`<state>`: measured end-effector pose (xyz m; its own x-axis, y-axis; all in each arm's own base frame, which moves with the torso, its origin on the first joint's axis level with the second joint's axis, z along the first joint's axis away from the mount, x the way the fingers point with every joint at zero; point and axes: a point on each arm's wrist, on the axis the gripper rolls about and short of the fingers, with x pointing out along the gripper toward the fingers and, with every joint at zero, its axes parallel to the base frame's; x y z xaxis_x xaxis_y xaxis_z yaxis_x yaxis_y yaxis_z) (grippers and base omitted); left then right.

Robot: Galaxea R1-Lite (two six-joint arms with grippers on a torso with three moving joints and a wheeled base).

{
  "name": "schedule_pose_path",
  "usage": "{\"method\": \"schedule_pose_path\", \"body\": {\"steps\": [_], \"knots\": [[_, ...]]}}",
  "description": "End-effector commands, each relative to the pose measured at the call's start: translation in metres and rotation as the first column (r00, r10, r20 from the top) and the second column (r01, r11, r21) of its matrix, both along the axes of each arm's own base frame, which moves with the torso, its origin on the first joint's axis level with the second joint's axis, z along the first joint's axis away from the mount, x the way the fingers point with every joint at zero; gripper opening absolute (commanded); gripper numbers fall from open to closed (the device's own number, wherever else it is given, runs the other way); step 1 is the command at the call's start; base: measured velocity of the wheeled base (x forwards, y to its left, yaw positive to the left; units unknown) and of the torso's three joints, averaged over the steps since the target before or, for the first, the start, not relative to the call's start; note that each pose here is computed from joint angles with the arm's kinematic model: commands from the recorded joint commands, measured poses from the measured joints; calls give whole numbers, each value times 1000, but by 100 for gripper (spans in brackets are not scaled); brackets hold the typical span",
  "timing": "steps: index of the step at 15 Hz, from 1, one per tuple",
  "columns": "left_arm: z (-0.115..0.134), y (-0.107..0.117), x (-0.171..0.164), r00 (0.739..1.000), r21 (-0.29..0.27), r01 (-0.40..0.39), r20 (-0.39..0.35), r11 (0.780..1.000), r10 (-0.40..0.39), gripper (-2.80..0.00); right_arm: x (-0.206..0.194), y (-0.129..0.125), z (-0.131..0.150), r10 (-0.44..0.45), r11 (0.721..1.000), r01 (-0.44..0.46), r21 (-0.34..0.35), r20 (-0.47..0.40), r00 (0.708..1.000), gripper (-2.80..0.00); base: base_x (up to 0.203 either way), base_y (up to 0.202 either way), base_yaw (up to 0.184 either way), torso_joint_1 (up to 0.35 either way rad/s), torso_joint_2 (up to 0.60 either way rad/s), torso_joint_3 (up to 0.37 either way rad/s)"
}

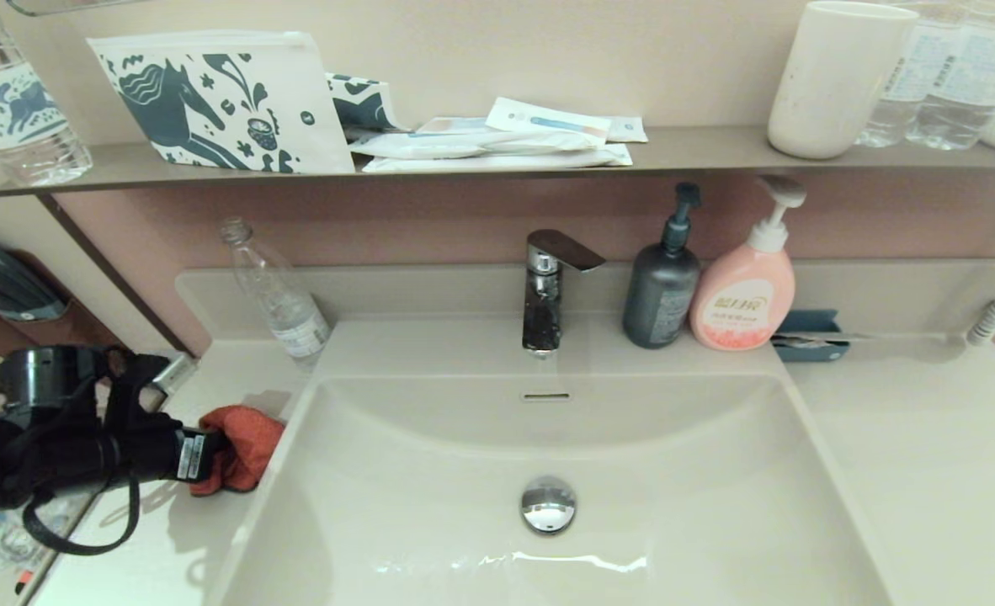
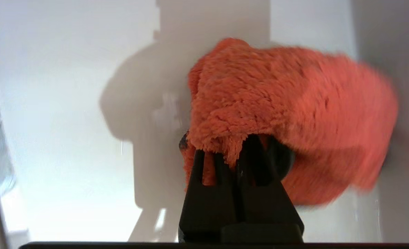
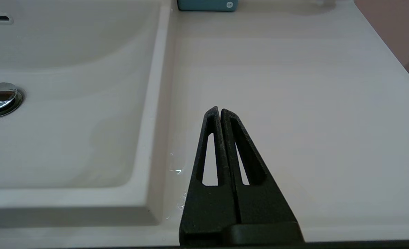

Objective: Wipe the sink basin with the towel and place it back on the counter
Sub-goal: Wipe the sink

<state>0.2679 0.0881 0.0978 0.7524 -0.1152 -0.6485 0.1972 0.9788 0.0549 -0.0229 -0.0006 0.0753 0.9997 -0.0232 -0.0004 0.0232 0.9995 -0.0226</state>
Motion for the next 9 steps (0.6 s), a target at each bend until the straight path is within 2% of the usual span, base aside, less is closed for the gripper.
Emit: {"method": "schedule_pose_path", "body": {"steps": [1,5,8,9], "knots": [[8,3,-18,1000,17,-2,5,1000,1,-280,0,0,0,0,1000,0,0,-1,1000,-280,0,0,0,0,0,0],[20,2,-44,999,3,-6,-39,1000,6,-280,0,0,0,0,1000,0,0,-1,1000,-280,0,0,0,0,0,0],[10,2,-64,997,-27,-21,-80,999,19,-280,0,0,0,0,1000,0,0,0,1000,-280,0,0,0,0,0,0],[8,4,-68,996,-14,-19,-85,1000,17,-280,0,0,0,0,1000,0,0,-1,1000,-280,0,0,0,0,0,0]]}}
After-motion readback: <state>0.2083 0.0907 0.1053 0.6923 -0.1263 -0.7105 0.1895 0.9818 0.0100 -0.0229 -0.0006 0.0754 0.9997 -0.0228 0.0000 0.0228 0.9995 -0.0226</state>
